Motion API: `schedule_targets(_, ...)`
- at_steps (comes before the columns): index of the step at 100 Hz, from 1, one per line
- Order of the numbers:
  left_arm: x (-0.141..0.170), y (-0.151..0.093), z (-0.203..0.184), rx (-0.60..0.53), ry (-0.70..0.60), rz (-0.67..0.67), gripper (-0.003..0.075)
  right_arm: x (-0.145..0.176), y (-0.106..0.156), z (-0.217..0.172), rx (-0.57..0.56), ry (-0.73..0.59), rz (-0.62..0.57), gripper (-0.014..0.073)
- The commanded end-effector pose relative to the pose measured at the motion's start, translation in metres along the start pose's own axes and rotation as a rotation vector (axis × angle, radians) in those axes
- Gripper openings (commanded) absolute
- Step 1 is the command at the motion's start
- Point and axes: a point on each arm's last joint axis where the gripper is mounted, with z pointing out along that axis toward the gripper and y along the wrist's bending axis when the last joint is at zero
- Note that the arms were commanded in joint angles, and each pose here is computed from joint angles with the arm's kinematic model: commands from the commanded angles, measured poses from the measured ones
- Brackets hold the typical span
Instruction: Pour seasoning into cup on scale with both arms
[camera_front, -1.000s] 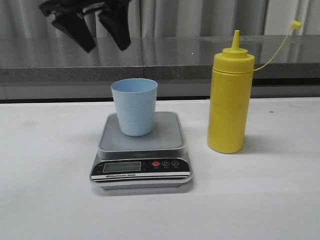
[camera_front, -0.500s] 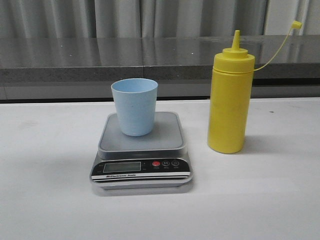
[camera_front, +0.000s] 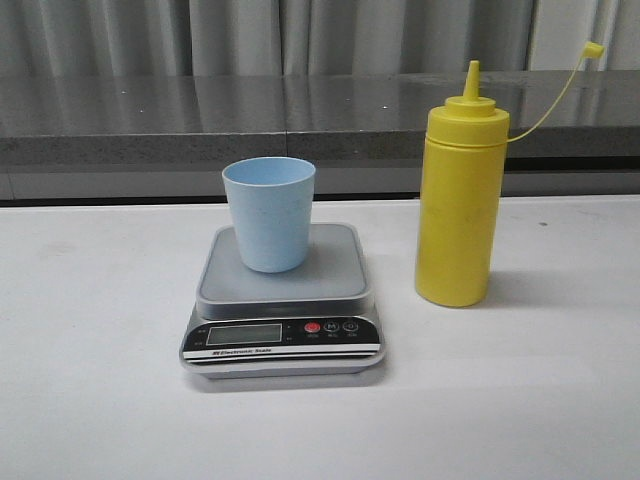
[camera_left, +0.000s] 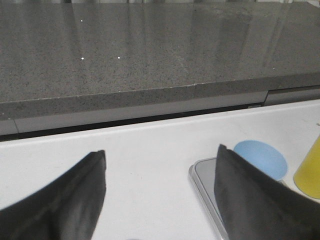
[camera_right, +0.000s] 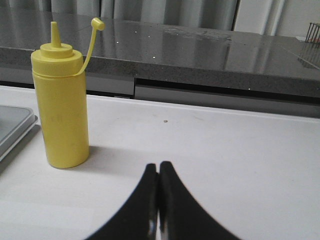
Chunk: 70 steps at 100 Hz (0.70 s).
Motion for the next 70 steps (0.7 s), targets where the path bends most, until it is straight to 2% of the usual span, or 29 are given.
schedule_targets(1, -0.006, 0.001, -0.020, -0.008, -0.162, -0.014, 0.0440, -0.015, -0.001, -0.003, 0.008, -0.115, -0.014, -0.0067)
schedule_targets(25, 0.031, 0.003, -0.055, 0.002, -0.218, -0.018, 0.0440, -0.015, -0.001, -0.003, 0.008, -0.115, -0.014, -0.0067)
schedule_targets(53, 0.046, 0.004, -0.069, 0.007, -0.254, -0.015, 0.0436, -0.015, -0.001, -0.003, 0.008, -0.115, -0.014, -0.0067)
schedule_targets(63, 0.046, 0.004, -0.069, 0.007, -0.254, -0.015, 0.0367, -0.015, -0.001, -0.003, 0.008, -0.115, -0.014, -0.0067)
schedule_targets(70, 0.046, 0.004, -0.069, 0.007, -0.256, -0.015, 0.0273, -0.015, -0.001, -0.003, 0.008, -0.115, -0.014, -0.0067)
